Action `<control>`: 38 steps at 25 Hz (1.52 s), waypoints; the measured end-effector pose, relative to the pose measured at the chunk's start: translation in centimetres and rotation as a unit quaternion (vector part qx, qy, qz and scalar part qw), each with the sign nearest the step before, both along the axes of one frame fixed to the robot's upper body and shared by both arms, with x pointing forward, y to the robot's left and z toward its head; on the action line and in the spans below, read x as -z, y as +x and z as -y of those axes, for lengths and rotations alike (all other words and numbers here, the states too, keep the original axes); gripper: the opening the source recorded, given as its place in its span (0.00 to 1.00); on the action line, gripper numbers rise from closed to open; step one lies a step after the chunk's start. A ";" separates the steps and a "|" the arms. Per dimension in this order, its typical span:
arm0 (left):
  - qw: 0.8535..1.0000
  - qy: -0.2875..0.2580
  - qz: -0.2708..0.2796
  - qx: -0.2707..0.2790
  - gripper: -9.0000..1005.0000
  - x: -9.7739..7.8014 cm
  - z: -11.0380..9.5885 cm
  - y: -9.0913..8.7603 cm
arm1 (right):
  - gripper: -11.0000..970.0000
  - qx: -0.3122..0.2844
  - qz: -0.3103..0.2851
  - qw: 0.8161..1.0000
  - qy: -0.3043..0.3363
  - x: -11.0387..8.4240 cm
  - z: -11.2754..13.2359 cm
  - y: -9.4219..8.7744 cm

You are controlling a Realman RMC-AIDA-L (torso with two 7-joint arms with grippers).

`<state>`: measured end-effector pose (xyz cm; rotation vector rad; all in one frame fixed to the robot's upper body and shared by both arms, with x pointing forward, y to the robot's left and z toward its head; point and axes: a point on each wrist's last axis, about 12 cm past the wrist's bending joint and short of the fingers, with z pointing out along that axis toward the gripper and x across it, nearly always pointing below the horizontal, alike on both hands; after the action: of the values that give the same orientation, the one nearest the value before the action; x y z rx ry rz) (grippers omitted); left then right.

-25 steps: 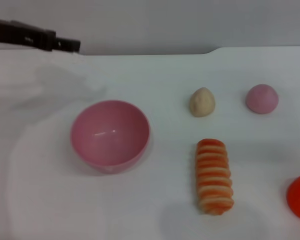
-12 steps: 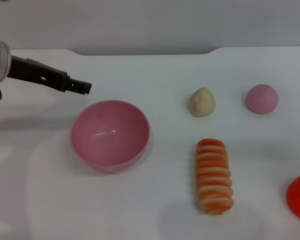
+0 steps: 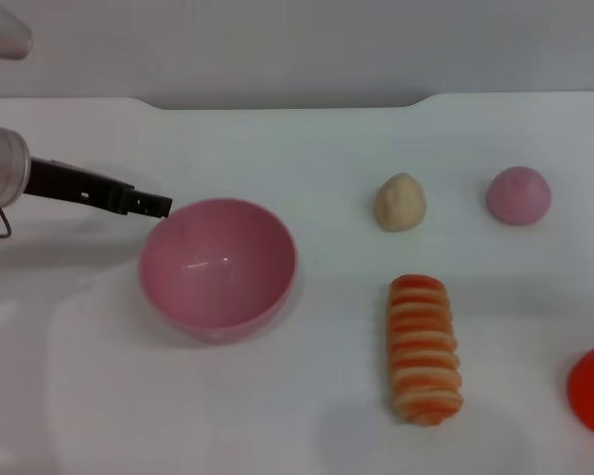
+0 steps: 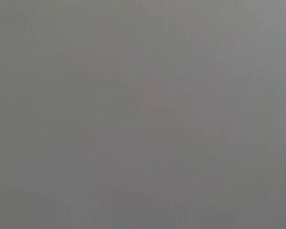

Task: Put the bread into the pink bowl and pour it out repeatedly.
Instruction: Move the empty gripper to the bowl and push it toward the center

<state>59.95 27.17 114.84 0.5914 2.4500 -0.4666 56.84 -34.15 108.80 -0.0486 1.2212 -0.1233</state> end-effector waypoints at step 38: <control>0.998 0.001 -0.059 0.003 0.74 3.5 0.9 -1.0 | 0.58 -0.010 0.001 1.000 -0.003 -0.1 -0.5 0.2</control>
<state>58.99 26.32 111.33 0.5867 2.5611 -0.5160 57.00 -33.70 108.87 -0.0658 1.2180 -0.1093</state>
